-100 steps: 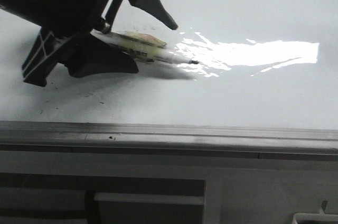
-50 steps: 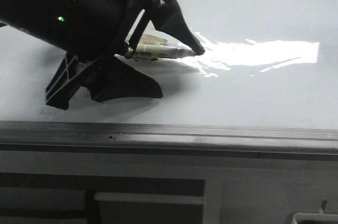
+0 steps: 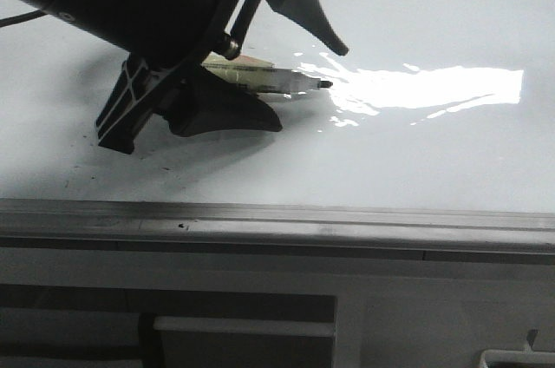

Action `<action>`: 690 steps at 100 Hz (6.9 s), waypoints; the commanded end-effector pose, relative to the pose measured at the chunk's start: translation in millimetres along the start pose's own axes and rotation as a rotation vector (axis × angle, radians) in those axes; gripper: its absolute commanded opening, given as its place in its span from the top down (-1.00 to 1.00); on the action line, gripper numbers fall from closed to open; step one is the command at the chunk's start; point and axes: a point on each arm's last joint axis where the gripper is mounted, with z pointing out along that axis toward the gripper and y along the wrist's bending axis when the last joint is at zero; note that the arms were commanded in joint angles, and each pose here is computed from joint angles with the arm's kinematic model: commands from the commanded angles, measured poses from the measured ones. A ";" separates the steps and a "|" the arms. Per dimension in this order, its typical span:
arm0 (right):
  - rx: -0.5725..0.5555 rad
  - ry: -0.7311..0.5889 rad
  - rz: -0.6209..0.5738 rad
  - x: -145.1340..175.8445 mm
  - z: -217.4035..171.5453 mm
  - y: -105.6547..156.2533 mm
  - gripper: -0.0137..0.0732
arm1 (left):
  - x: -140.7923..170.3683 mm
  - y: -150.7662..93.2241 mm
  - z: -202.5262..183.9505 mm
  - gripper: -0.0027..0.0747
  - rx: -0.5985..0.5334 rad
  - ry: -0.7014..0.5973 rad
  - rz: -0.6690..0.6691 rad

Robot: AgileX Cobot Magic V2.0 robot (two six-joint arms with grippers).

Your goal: Write number 5 on whiteboard

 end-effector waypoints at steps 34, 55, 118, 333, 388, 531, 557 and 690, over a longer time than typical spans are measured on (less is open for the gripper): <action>0.008 -0.115 -0.007 -16.6 -1.4 -0.1 -0.33 | -27.5 2.6 -4.1 0.04 -0.050 -0.158 -0.061; 0.008 -0.125 -0.005 -17.5 -1.5 0.0 -0.33 | -38.9 9.6 -6.5 0.44 -0.067 -0.193 -0.083; -0.064 -0.090 0.008 -15.3 -2.1 6.6 -0.33 | -22.4 -7.8 -19.0 0.98 0.029 -0.039 0.262; -0.976 -0.008 -0.660 -54.5 53.0 129.1 -0.33 | 51.1 -23.8 -63.7 0.98 -0.036 0.507 2.013; -0.989 0.007 -0.609 -50.2 63.6 143.6 -0.33 | 49.7 -32.1 -59.2 0.98 -0.027 0.504 1.996; -0.822 -0.057 -0.469 -66.4 46.0 105.8 -0.33 | 38.4 -51.0 -69.3 0.98 -0.042 0.399 2.031; -0.849 0.031 -0.471 -49.7 51.2 104.5 -0.33 | 38.4 -51.2 -69.3 0.98 -0.042 0.397 2.031; -0.863 0.132 -0.405 -34.4 93.3 130.2 0.22 | 37.9 -54.6 -68.2 0.98 -0.025 0.352 2.031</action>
